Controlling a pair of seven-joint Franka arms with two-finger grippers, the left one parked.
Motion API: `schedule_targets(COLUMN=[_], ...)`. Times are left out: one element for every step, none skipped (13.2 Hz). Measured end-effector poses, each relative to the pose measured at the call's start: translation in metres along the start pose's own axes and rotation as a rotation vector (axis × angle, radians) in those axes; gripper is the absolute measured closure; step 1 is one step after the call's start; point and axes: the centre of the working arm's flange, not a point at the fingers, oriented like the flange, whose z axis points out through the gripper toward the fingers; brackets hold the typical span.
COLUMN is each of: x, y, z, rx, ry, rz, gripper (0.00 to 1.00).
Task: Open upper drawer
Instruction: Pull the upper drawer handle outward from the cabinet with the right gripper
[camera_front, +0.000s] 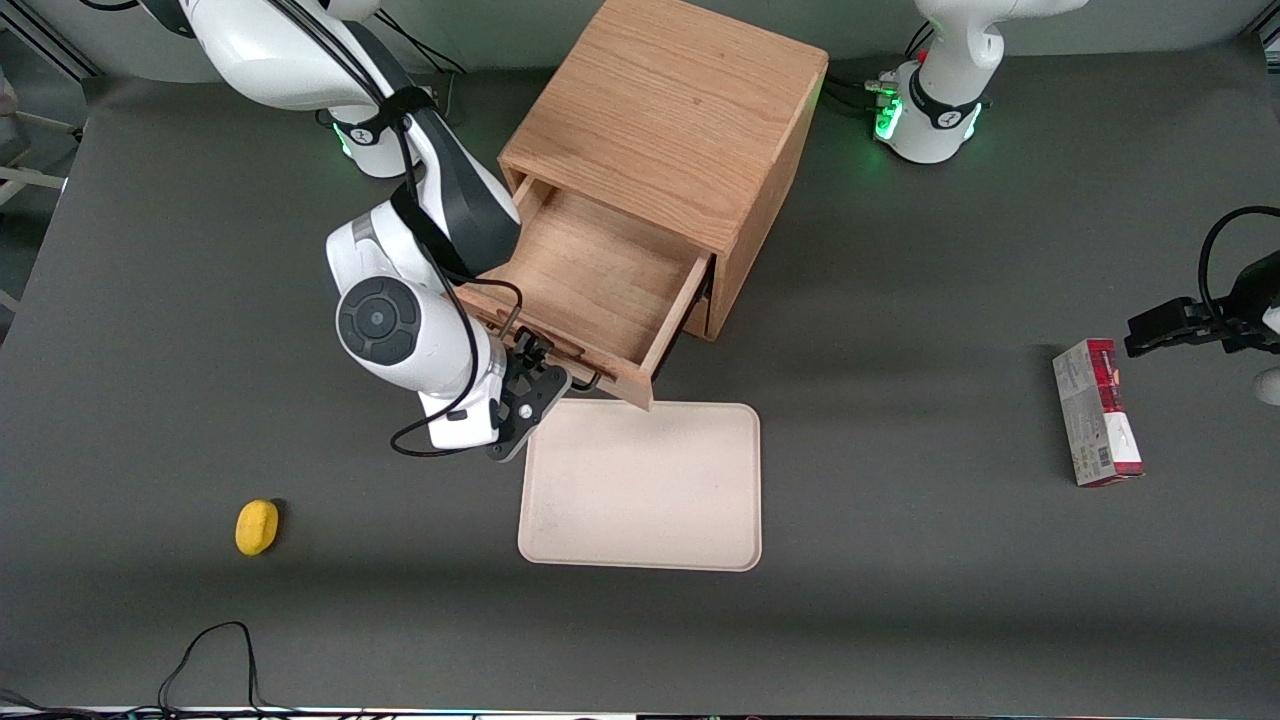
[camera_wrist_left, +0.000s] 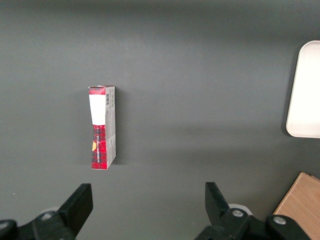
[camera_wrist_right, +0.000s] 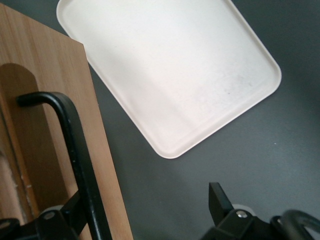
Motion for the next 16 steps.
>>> schedule_targets(x=[-0.001, -0.002, -0.003, -0.003, -0.003, -0.004, -0.004, -0.005, -0.005, -0.006, -0.007, -0.007, -0.007, -0.006, -0.005, -0.004], y=[0.008, 0.015, 0.020, 0.022, 0.025, 0.029, 0.034, 0.040, 0.048, 0.055, 0.060, 0.062, 0.061, 0.060, 0.058, 0.057], z=[-0.001, -0.002, -0.002, -0.002, -0.003, -0.003, -0.003, -0.004, -0.003, -0.002, -0.001, 0.001, 0.001, -0.002, -0.006, -0.016], rx=[-0.001, -0.003, -0.007, -0.009, -0.011, -0.012, -0.012, -0.014, -0.015, -0.014, -0.012, -0.011, -0.011, -0.009, -0.008, -0.009], ry=[0.004, 0.007, 0.008, 0.008, 0.010, 0.012, 0.014, 0.018, 0.020, 0.021, 0.018, 0.015, 0.015, 0.015, 0.015, 0.018], rz=[0.011, 0.019, 0.024, 0.027, 0.030, 0.035, 0.042, 0.049, 0.058, 0.067, 0.073, 0.075, 0.075, 0.072, 0.069, 0.066], gripper=[0.00, 0.00, 0.00, 0.00, 0.00, 0.00, 0.00, 0.00, 0.00, 0.00, 0.00, 0.00, 0.00, 0.00, 0.00, 0.00])
